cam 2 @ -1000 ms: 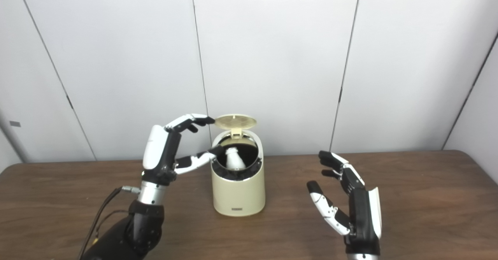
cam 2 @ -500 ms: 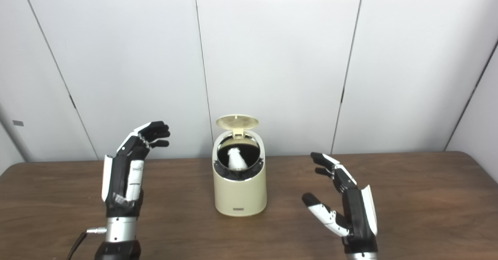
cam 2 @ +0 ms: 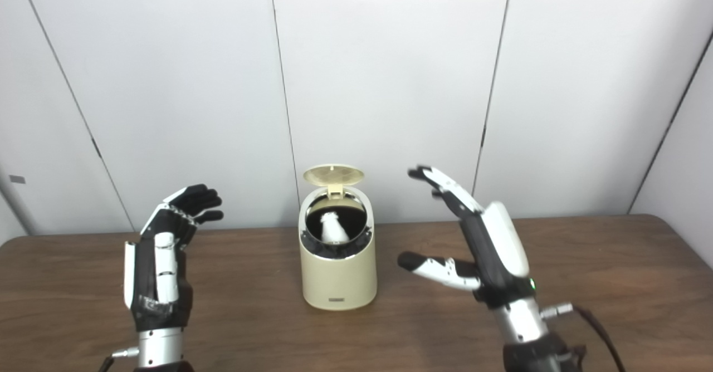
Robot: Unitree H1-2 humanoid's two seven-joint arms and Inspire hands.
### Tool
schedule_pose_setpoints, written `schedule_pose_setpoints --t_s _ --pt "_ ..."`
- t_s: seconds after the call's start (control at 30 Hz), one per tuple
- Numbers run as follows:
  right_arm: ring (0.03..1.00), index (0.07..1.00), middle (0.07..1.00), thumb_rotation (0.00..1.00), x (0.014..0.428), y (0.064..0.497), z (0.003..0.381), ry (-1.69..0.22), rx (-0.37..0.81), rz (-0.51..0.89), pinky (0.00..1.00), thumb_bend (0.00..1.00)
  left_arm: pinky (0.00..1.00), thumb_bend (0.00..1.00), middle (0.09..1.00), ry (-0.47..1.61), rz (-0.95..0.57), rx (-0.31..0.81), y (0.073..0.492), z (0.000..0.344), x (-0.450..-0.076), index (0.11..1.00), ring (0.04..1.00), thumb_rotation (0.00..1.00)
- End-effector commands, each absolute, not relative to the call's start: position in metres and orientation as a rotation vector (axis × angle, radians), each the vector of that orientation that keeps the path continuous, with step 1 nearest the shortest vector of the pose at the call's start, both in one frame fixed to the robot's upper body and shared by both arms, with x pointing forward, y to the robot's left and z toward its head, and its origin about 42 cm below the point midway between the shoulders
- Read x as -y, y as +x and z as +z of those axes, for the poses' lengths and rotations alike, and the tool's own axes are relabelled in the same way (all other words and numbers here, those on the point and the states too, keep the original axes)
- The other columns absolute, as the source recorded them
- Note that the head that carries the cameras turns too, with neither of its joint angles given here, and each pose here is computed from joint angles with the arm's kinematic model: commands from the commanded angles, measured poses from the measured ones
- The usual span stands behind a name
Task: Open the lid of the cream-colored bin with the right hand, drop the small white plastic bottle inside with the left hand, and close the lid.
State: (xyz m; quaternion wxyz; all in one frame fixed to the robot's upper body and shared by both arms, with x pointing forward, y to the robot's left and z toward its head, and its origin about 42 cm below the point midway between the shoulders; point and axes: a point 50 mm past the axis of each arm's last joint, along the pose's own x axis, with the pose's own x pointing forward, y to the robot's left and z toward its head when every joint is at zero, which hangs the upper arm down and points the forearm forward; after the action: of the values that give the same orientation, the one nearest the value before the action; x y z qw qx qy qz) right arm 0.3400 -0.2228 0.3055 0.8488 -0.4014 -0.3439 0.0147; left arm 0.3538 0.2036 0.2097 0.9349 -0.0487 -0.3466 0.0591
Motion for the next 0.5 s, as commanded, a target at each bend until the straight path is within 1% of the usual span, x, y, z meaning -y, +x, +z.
schedule_pose_setpoints --t_s 0.0,0.03,0.1,0.17,0.3,0.4,0.47 --pt "0.956 0.940 0.947 0.99 0.214 0.341 0.342 -0.936 0.771 0.037 0.87 0.87 0.64 0.28 0.709 -0.084 0.108 0.787 0.355 0.228 -0.202 0.716 0.704 0.84" --pt "0.973 0.950 0.959 1.00 0.211 0.343 0.353 -0.979 0.771 0.049 0.90 0.91 0.64 0.27 0.709 -0.072 0.109 0.785 0.355 0.227 -0.202 0.717 0.704 0.84" --pt "0.991 0.959 0.969 0.97 0.204 0.347 0.370 -1.043 0.770 0.063 0.93 0.95 0.64 0.26 0.709 -0.051 0.111 0.781 0.355 0.225 -0.201 0.716 0.704 0.86" --pt "0.999 0.963 0.979 0.94 0.200 0.350 0.380 -1.070 0.763 0.074 0.96 0.99 0.63 0.26 0.707 -0.042 0.113 0.778 0.355 0.224 -0.200 0.713 0.701 0.87" --pt "1.000 0.964 0.988 0.91 0.187 0.365 0.398 -1.109 0.764 0.102 0.96 1.00 0.63 0.28 0.702 -0.035 0.119 0.773 0.355 0.223 -0.199 0.707 0.693 0.86" --pt "1.000 0.958 0.984 0.90 0.175 0.379 0.409 -1.153 0.756 0.119 0.98 1.00 0.62 0.29 0.695 -0.038 0.120 0.770 0.354 0.222 -0.198 0.695 0.687 0.84" --pt "1.000 0.951 0.989 0.86 0.170 0.385 0.413 -1.172 0.752 0.130 0.99 1.00 0.62 0.29 0.692 -0.034 0.120 0.769 0.354 0.221 -0.198 0.690 0.685 0.84"
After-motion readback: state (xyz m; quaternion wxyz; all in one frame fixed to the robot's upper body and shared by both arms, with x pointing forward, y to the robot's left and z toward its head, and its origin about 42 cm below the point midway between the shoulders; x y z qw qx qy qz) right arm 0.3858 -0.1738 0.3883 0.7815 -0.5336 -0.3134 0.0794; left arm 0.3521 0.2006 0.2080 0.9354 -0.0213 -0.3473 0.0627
